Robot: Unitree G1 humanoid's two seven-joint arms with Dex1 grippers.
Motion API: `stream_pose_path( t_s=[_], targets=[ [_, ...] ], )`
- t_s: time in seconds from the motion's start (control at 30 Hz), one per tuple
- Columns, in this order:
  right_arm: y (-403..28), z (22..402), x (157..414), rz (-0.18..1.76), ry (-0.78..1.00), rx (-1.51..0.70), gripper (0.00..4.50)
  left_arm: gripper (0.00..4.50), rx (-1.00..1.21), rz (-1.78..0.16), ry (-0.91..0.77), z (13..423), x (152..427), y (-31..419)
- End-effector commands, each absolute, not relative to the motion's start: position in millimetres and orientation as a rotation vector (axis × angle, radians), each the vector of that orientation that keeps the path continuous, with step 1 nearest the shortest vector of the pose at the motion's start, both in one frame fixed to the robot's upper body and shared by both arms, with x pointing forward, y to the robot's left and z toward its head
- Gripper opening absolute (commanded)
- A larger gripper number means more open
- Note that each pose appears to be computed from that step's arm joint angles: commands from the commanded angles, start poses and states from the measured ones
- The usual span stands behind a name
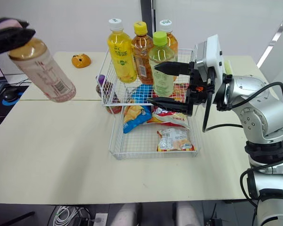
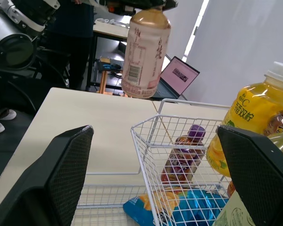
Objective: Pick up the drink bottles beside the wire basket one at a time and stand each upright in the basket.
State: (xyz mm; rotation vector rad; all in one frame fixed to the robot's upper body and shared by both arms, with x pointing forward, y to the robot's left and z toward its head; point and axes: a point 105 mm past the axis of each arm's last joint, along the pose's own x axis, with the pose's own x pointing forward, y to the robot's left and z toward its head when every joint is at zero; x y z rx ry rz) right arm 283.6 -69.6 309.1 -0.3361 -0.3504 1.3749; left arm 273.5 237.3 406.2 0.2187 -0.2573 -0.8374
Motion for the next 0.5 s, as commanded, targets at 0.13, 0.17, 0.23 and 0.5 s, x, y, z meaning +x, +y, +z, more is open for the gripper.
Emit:
stream_pose_path(
  t_s=[0.13, 0.17, 0.23, 0.5],
  targets=[
    [-71, 323, 281, 1.34, -0.419, -0.379, 4.5, 1.35, 0.219, -0.985, -0.391, 444, 267, 204],
    [-72, 323, 281, 1.332, -0.421, -0.379, 4.5, 1.35, 0.218, -1.006, -0.394, 446, 268, 199],
    [-74, 325, 282, 1.318, -0.424, -0.381, 4.5, 1.35, 0.222, -1.043, -0.397, 449, 269, 192],
    [-80, 326, 282, 1.269, -0.421, -0.39, 4.5, 1.35, 0.192, -1.156, -0.422, 451, 283, 165]
  ],
)
